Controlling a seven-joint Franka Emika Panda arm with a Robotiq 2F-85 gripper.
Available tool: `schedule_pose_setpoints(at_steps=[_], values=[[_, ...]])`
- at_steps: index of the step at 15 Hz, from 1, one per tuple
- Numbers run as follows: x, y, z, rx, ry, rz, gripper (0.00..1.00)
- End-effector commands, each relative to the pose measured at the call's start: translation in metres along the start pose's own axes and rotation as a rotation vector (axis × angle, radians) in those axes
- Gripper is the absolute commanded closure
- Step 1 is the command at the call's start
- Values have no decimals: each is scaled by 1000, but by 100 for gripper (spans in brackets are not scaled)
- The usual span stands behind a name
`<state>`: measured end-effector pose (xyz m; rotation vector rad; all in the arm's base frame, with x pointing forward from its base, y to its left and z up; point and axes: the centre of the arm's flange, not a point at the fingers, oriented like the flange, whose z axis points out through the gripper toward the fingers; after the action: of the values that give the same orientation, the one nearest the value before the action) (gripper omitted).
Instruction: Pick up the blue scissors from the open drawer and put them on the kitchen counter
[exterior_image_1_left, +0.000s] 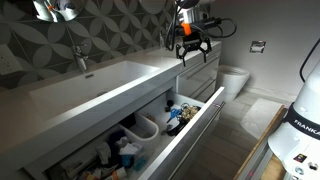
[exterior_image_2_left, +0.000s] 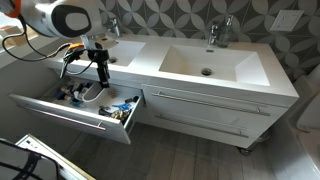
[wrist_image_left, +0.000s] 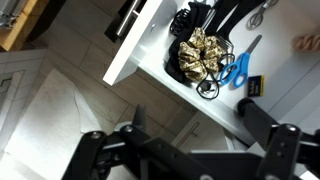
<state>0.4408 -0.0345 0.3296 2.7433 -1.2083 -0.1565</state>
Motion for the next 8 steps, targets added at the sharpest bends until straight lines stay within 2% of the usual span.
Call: schedule_pose_setpoints(at_steps=[1,2,3,5,8], values=[[-17,-54,6,-10,22,90,0],[-27,-66,9,-16,57,83,0],[-22,-42,6,-11,18,55,0],[-34,-59,9,-12,33,61,0],[-33,-61,9,-12,36,68,0]])
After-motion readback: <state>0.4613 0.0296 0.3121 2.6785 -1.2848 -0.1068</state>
